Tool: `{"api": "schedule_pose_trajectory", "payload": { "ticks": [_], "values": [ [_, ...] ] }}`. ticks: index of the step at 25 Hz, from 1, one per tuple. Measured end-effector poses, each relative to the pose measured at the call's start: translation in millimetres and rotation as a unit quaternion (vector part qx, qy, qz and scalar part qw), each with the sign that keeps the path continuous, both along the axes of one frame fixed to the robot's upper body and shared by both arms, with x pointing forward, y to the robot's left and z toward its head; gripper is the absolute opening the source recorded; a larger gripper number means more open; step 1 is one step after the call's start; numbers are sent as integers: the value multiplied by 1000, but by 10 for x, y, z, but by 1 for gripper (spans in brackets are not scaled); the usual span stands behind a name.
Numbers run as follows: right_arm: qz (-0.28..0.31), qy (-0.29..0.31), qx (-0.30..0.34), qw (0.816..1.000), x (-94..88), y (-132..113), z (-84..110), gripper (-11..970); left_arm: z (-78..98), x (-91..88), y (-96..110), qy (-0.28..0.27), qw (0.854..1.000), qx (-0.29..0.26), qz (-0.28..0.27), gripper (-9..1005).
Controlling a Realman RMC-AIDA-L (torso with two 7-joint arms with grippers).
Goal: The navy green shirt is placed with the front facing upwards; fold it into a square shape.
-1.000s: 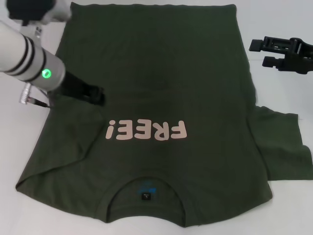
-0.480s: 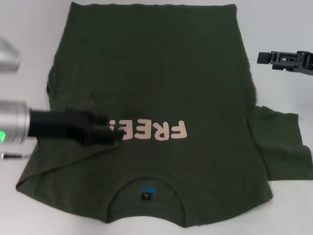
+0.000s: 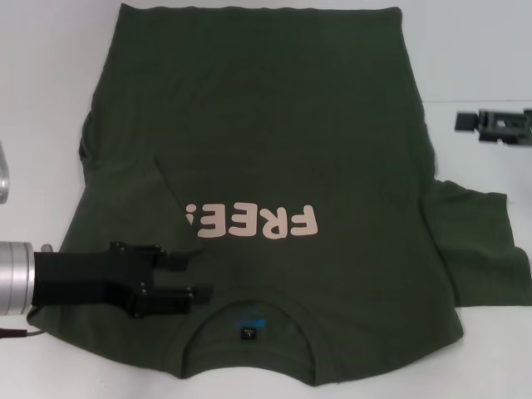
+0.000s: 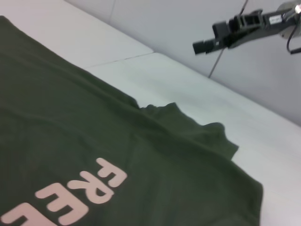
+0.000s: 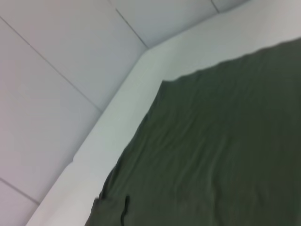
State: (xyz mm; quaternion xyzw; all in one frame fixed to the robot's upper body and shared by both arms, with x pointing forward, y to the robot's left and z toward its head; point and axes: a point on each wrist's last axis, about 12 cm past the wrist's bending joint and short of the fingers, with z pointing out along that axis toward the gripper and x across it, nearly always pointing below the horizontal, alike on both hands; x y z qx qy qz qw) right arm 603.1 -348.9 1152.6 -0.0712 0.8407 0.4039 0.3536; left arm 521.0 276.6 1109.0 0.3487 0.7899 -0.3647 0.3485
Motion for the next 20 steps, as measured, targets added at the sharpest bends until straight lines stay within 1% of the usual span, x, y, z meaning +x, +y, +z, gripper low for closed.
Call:
{"api": "schedule_pose_trajectory", "payload": {
  "ticks": [6,10,13,17,20],
  "values": [
    [-6,43,20,999,-236,-212,-69,923,21,33,13,37,998,-25,33,731],
    [-15,117,6,993,-386,-393,-112,923,39,67,18,33,998,-31,43,731],
    [-47,175,-1,983,-486,-513,-175,922,26,83,23,32,998,-31,50,731],
    [-82,204,-13,975,-542,-619,-260,922,-5,99,18,34,997,-32,58,731],
    [-92,209,-20,973,-541,-625,-305,922,-9,103,12,34,997,-32,59,730]
  ]
}}
